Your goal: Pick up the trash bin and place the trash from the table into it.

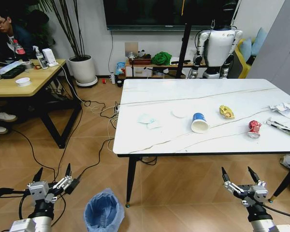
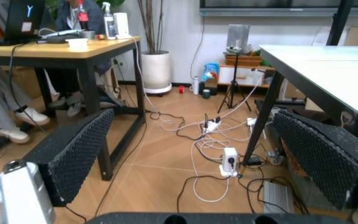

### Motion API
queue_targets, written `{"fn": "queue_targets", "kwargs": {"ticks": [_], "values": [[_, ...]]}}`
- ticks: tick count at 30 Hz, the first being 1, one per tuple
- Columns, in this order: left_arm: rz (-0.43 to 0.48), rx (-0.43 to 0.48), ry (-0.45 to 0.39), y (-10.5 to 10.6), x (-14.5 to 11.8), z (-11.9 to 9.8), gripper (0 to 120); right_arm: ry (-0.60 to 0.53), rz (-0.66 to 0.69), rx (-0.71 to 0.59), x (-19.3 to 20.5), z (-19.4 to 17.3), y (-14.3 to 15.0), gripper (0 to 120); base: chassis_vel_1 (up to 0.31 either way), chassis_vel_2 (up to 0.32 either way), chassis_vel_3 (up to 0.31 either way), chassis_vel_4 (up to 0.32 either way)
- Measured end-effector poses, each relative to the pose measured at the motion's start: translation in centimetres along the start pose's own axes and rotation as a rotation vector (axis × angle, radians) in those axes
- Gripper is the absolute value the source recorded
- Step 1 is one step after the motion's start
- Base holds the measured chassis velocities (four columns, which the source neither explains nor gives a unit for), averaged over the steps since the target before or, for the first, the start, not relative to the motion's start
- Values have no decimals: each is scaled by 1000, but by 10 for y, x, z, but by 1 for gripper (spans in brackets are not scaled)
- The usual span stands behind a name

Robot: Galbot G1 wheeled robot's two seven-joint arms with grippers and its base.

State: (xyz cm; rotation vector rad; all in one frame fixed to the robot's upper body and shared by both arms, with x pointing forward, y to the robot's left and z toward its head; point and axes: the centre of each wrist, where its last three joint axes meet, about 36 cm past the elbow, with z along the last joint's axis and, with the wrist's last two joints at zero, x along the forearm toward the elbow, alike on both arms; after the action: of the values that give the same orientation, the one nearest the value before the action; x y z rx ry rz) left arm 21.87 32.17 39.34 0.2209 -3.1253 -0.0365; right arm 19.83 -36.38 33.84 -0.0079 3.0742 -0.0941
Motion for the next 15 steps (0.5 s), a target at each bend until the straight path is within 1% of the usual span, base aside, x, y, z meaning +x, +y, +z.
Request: {"fn": "queue_targets", "kwargs": {"ticks": [15], "values": [[13, -2, 18, 1, 4, 4, 100, -8, 11, -7, -1, 3, 1, 100, 0, 0, 0, 0]]}}
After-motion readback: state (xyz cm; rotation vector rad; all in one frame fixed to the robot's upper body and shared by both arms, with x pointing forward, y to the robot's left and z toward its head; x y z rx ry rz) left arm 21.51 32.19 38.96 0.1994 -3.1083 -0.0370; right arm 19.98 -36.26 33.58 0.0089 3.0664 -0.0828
